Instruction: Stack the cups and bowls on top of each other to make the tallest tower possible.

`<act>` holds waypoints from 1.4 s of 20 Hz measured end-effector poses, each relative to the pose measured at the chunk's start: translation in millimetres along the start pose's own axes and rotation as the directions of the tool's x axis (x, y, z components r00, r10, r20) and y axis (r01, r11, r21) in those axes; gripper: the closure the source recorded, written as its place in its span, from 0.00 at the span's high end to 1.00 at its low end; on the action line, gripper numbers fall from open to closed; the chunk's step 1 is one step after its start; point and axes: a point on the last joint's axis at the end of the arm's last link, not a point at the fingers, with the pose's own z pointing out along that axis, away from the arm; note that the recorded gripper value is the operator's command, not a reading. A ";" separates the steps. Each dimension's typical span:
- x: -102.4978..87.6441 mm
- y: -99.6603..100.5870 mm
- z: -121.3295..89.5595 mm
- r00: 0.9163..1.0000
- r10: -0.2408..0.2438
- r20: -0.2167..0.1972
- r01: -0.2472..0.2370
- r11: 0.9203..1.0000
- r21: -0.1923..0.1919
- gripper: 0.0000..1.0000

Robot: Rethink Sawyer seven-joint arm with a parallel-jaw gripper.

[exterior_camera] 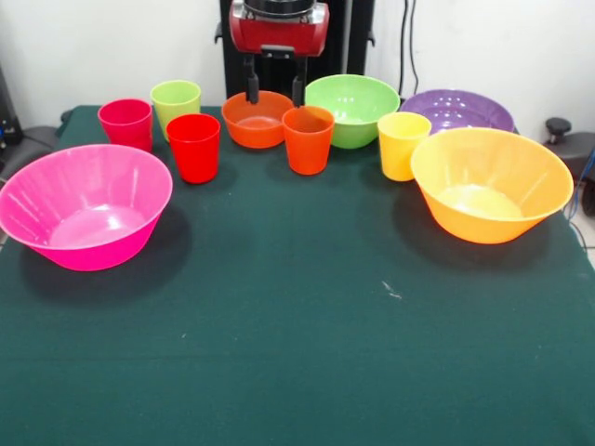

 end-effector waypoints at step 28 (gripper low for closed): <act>-2.3 55.3 14.9 0.992 -0.100 0.077 0.099 0.995 0.006 1.00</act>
